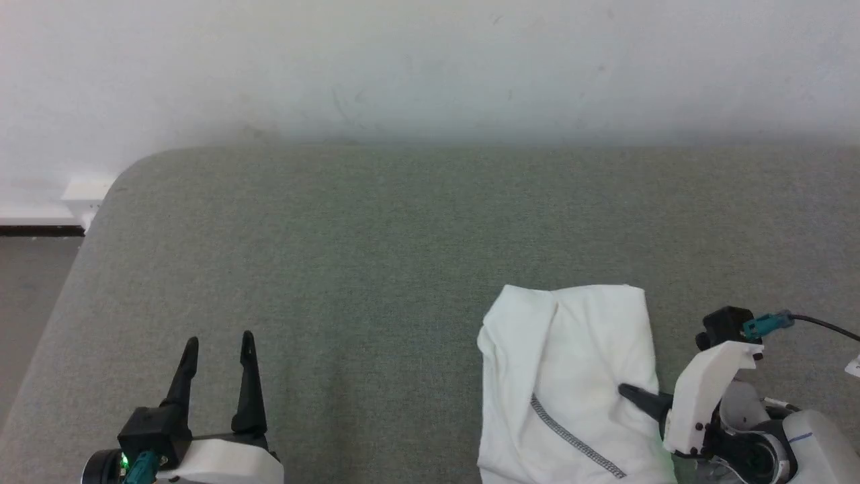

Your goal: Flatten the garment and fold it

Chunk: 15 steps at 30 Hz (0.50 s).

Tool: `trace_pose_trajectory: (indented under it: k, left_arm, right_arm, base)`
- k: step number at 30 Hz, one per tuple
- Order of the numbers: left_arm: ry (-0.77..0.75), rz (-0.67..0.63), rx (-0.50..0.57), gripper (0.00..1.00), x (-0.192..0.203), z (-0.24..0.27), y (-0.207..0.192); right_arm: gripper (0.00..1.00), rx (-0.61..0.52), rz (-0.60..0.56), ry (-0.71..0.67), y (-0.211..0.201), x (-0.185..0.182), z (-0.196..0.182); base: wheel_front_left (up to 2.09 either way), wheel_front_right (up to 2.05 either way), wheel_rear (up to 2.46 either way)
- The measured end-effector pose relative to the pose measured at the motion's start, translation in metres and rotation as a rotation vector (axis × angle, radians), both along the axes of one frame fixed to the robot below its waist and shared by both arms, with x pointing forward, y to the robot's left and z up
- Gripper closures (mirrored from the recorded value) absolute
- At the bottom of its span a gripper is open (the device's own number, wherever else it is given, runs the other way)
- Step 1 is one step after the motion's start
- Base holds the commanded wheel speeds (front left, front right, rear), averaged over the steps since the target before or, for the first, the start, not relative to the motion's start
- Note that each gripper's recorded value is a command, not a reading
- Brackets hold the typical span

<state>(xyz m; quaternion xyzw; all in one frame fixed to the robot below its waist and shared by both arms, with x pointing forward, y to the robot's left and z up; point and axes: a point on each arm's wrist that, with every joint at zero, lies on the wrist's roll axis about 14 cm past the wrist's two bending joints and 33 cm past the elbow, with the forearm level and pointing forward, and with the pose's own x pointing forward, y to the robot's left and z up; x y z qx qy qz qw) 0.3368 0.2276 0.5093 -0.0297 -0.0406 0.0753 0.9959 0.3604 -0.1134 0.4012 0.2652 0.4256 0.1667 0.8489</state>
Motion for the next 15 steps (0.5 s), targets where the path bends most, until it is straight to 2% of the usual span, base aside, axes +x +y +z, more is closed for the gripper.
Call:
trace_pose_trajectory:
  k: [3, 6, 10, 15]
  left_arm:
    - [-0.009, -0.023, -0.002, 0.00, 0.006, 0.003, -0.007]
    - [-0.019, -0.064, -0.011, 0.00, 0.015, 0.005, -0.021]
    - [-0.027, -0.145, -0.023, 0.00, 0.029, 0.007, -0.046]
    - [-0.062, -0.276, -0.026, 0.00, 0.058, 0.015, -0.085]
  right_arm:
    - [1.00, -0.213, 0.067, -0.072, -0.025, -0.002, 0.000]
    - [1.00, -0.370, 0.098, -0.111, -0.050, -0.003, 0.001]
    - [1.00, -0.509, 0.091, -0.119, -0.086, -0.003, 0.006]
    - [1.00, -0.610, 0.022, -0.094, -0.135, -0.003, 0.012]
  base:
    - [0.00, 0.00, 0.00]
    - [0.00, 0.00, 0.00]
    - [0.00, 0.00, 0.00]
    - [0.00, 0.00, 0.00]
